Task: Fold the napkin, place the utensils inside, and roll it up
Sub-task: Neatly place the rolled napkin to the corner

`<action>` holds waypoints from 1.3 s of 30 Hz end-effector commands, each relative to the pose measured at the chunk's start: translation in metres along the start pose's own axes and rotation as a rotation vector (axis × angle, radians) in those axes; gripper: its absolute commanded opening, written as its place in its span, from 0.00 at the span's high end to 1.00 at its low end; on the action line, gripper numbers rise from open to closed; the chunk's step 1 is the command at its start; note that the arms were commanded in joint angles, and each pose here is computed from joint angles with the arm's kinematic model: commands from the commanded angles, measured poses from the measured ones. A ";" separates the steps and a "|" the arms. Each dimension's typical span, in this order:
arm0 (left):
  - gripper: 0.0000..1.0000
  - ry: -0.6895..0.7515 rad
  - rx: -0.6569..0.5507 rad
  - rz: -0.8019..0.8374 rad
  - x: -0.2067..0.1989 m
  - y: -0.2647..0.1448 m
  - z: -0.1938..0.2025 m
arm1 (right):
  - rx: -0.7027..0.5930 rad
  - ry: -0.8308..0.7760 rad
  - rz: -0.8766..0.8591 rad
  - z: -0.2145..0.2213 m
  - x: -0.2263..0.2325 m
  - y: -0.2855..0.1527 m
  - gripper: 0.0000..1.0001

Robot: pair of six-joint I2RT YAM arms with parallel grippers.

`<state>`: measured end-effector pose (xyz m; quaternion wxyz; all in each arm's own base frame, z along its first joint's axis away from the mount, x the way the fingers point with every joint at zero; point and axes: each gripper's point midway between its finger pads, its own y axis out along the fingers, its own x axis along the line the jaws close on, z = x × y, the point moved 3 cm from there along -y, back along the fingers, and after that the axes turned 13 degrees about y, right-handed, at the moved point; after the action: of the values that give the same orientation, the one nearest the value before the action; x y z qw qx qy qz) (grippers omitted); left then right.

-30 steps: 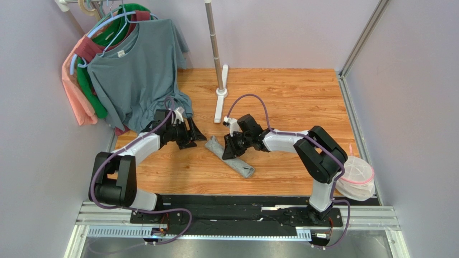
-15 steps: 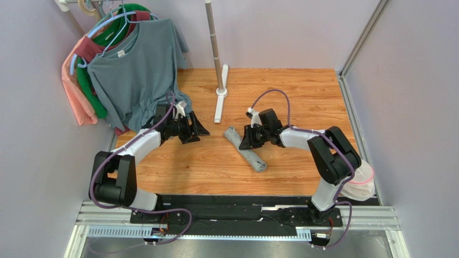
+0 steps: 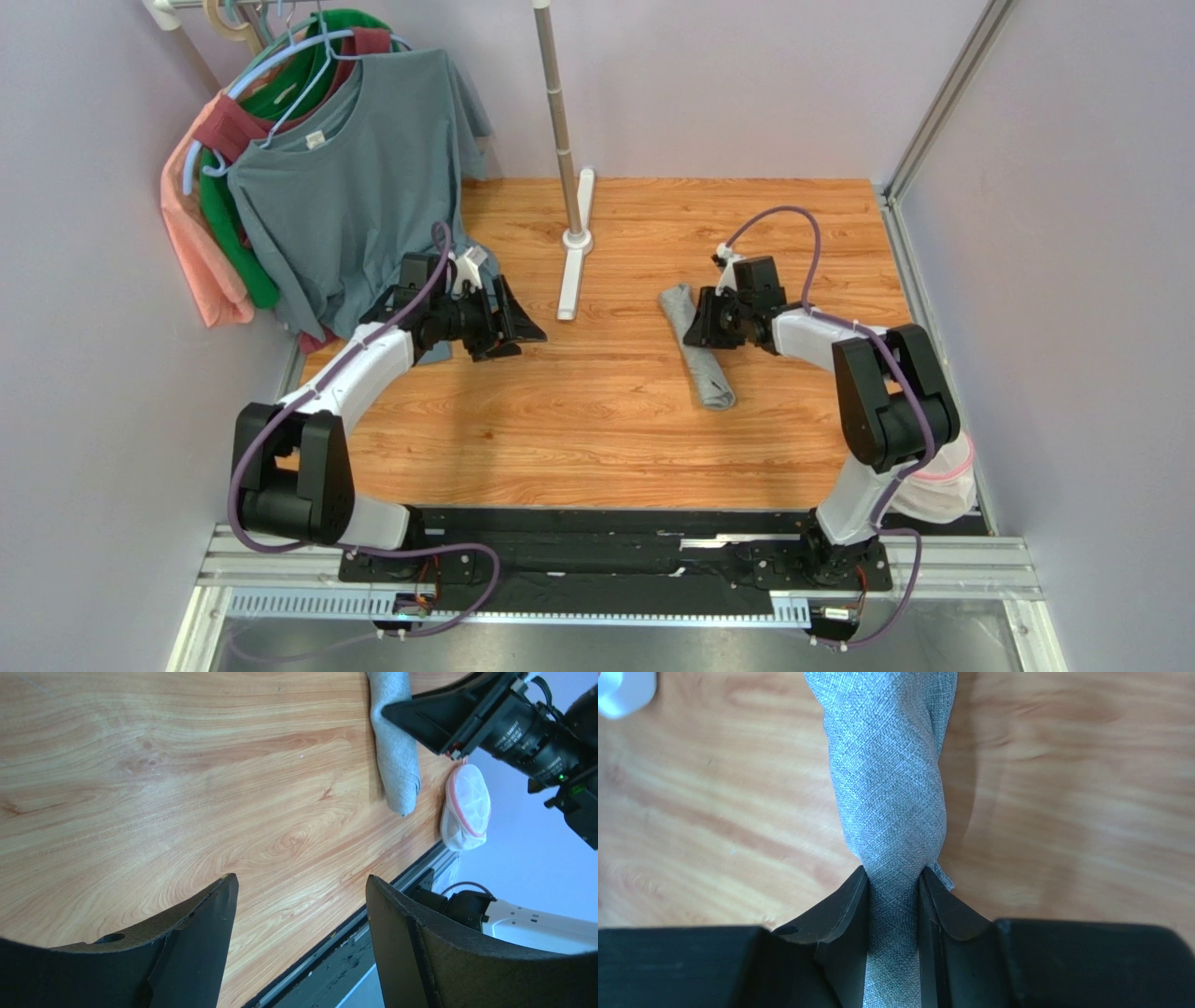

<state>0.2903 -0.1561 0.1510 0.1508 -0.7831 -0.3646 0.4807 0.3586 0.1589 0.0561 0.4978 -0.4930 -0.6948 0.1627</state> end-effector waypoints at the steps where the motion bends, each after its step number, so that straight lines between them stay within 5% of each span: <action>1: 0.25 0.076 -0.033 0.039 -0.021 -0.017 -0.015 | -0.070 0.001 0.109 -0.028 -0.023 0.002 0.85; 12: 0.25 0.090 -0.057 0.040 -0.022 -0.029 -0.029 | -0.132 0.136 0.128 -0.094 -0.048 0.018 0.84; 21: 0.25 0.080 -0.073 0.028 -0.017 -0.033 -0.032 | -0.157 0.198 0.180 -0.102 -0.064 0.021 0.80; 26: 0.23 0.083 -0.073 0.021 -0.015 -0.034 -0.032 | -0.152 0.157 0.096 -0.102 -0.048 0.013 0.55; 34: 0.19 0.107 -0.128 -0.039 -0.008 -0.049 -0.039 | -0.191 0.065 -0.017 -0.121 -0.013 -0.014 0.39; 36: 0.16 0.123 -0.156 -0.065 -0.009 -0.057 -0.042 | -0.225 0.037 -0.037 -0.130 -0.002 -0.028 0.12; 37: 0.04 0.121 -0.169 -0.088 -0.006 -0.062 -0.044 | -0.234 0.026 -0.049 -0.134 0.003 -0.034 0.12; 39: 0.04 0.133 -0.200 -0.123 -0.006 -0.073 -0.046 | -0.268 0.000 -0.077 -0.143 0.018 -0.054 0.12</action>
<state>0.2942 -0.1213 0.1884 0.1398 -0.7917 -0.4065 0.4340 0.4477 0.1055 0.0944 0.4925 -0.5452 -0.6721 0.0927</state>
